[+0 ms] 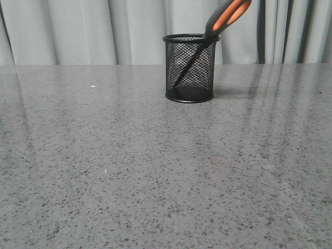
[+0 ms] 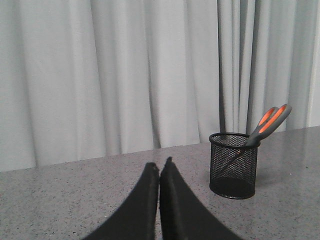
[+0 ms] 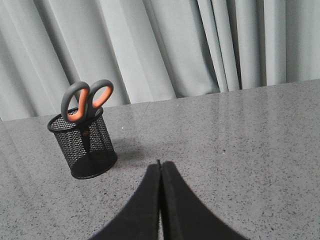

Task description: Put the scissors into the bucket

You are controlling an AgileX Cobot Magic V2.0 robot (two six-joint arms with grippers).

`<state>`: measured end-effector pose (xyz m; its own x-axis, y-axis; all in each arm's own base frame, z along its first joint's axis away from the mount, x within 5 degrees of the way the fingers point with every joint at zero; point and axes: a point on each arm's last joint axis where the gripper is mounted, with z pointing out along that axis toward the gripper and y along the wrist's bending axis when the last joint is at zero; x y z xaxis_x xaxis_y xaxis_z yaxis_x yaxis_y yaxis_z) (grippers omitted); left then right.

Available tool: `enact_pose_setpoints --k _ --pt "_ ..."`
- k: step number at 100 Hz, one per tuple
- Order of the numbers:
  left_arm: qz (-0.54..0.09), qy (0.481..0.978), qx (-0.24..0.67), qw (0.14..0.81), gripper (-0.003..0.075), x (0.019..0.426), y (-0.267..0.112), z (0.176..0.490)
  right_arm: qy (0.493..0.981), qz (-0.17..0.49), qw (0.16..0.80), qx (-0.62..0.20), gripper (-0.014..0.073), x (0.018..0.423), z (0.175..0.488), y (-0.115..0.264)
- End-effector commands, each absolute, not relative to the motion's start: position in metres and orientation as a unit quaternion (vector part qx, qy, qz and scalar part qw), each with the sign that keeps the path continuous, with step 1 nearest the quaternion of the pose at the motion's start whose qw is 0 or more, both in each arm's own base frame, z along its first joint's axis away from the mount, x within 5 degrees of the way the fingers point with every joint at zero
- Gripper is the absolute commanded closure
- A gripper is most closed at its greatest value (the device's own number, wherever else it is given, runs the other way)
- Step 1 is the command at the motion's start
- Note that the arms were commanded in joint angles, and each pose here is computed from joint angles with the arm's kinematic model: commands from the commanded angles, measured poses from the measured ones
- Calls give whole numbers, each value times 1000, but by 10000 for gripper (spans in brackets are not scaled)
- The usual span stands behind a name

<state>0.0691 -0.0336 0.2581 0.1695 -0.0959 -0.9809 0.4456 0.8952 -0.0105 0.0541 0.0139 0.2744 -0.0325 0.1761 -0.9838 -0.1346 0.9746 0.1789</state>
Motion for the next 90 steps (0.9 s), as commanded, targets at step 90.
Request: enact_pose_setpoints --k 90 --pt "-187 578 119 786 741 68 -31 275 684 102 722 29 660 54 287 10"
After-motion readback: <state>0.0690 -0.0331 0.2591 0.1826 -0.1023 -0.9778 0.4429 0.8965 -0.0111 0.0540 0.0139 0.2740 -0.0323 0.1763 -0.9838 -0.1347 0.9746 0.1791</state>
